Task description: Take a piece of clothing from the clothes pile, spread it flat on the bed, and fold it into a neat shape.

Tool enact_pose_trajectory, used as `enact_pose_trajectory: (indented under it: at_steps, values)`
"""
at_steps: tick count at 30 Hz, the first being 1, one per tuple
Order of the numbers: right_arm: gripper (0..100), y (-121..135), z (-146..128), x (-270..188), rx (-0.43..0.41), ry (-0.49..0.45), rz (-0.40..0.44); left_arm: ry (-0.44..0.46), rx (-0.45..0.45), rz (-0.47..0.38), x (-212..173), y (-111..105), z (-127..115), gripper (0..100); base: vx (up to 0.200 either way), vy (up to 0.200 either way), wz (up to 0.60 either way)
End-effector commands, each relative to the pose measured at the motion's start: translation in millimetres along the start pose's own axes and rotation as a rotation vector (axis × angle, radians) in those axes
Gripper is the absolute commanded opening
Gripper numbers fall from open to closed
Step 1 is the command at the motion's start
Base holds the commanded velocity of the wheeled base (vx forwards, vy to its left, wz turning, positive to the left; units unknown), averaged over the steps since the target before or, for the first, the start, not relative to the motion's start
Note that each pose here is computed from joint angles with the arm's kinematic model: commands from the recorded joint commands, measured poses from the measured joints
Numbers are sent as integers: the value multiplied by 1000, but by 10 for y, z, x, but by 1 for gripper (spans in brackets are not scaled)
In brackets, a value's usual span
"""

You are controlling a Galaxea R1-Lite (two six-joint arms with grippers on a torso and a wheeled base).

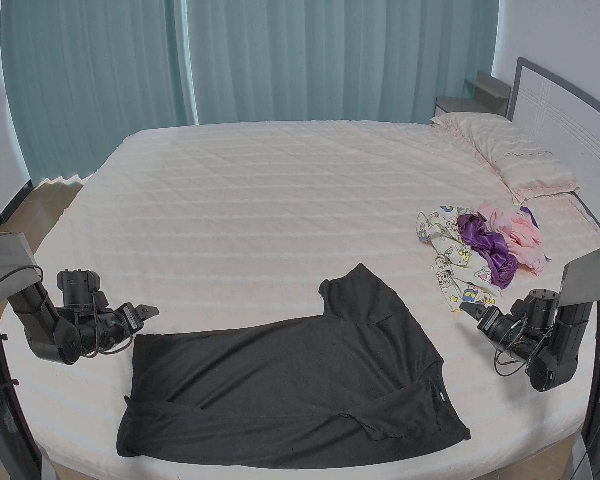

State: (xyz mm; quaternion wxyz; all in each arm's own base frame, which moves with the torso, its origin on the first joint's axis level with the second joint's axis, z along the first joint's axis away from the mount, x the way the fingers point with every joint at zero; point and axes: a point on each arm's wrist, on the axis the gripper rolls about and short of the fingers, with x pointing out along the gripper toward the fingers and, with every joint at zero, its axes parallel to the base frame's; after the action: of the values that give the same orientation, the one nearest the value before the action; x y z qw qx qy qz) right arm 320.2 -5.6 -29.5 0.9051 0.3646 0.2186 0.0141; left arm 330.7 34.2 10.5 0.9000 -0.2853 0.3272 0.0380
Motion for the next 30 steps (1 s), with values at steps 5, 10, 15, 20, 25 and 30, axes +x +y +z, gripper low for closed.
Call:
enact_pose_trajectory:
  at_steps: [5,10,15,20,25,30]
  values:
    - [100,-12,-36,10,0,10,-2,70,-9,14,184,141,-149,100,0,0,0]
    - [100,-13,-69,26,-1,21,-2,77,14,30,219,168,-177,100,0,0,0]
    - [100,-2,-85,31,-3,26,1,72,28,34,227,160,-176,100,0,0,0]
    - [100,30,-108,37,-10,32,8,80,25,35,291,183,-191,0,0,0,0]
    - [100,152,-124,89,-65,34,50,57,13,34,325,200,-126,0,0,0,0]
    - [100,432,-53,403,-124,47,110,51,4,42,307,234,-107,0,0,0,0]
